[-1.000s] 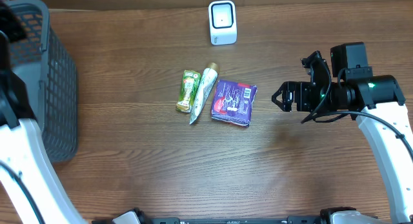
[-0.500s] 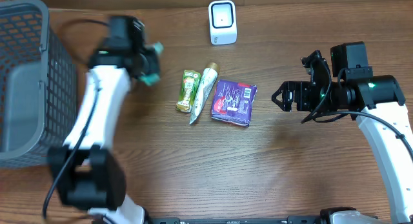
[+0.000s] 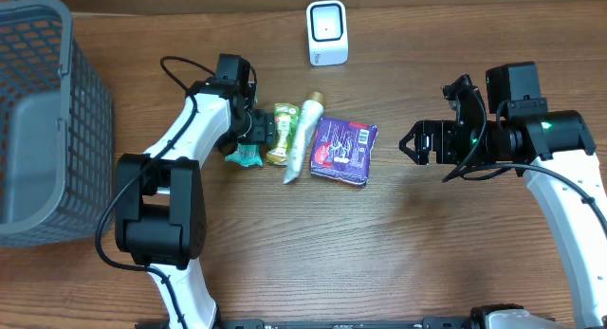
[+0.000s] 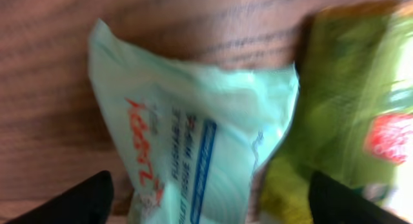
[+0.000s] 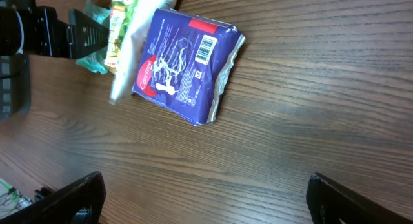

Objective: Scan the item barcode
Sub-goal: 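Place the teal wipes packet left of the green carton and release, then retract left gripper beside the basket and hold it there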

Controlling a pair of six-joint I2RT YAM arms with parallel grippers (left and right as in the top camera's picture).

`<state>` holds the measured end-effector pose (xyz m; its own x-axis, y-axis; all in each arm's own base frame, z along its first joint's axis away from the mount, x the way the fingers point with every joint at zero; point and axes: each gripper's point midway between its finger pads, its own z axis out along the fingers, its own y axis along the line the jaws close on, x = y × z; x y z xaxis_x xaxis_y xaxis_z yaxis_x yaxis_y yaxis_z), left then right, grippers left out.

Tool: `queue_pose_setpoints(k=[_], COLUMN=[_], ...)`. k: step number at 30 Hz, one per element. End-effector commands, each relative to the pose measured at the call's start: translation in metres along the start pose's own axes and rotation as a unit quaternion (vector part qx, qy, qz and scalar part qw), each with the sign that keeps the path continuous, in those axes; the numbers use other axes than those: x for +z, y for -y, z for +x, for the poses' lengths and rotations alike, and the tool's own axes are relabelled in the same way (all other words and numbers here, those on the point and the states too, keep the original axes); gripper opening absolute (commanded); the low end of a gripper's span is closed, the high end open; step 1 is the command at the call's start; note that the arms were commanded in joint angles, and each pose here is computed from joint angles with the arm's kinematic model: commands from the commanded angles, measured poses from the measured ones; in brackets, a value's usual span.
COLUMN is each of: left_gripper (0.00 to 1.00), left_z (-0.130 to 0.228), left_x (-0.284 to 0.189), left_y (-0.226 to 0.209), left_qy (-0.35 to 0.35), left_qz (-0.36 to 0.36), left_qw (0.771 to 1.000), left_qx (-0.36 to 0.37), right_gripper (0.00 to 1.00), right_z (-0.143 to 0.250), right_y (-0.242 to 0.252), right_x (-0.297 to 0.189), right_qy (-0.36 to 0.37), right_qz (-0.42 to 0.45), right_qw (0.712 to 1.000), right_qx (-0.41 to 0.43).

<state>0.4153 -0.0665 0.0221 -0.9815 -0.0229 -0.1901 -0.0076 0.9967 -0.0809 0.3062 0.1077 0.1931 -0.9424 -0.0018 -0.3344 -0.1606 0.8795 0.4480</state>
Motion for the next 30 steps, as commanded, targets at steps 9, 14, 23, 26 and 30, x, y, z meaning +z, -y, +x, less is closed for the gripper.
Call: queue_pose_setpoints(k=[9,14,23,26,30], left_gripper=[0.87,0.85,1.0,1.0,1.0], left_z=[0.013,0.037,0.106,0.112,0.106], left_x=[-0.082,-0.134,-0.171,-0.182,-0.188], left_y=[-0.018,-0.033,-0.083,-0.105,-0.109], left_qy=[0.023,0.05,0.105,0.122,0.14], left_qz=[-0.009,-0.053,-0.091,-0.086,-0.065], left_qw=[0.995,0.992,0.975,0.974,0.981], left_qx=[-0.101,-0.105,-0.175,-0.169,-0.118], right_gripper=[1.0,1.0,1.0,1.0,1.0], right_z=[-0.004,-0.004,-0.001,-0.002,-0.004], right_y=[-0.005,-0.005,-0.004,-0.004,-0.005], right_x=[-0.003,-0.003,-0.003,-0.003,-0.003], right_qy=[0.008,0.008,0.001,0.003,0.006], right_qz=[-0.001,-0.001,0.0,-0.001,-0.001], right_qw=[1.0,1.0,1.0,1.0,1.0], right_qx=[-0.013,-0.013,-0.01,-0.011,-0.012])
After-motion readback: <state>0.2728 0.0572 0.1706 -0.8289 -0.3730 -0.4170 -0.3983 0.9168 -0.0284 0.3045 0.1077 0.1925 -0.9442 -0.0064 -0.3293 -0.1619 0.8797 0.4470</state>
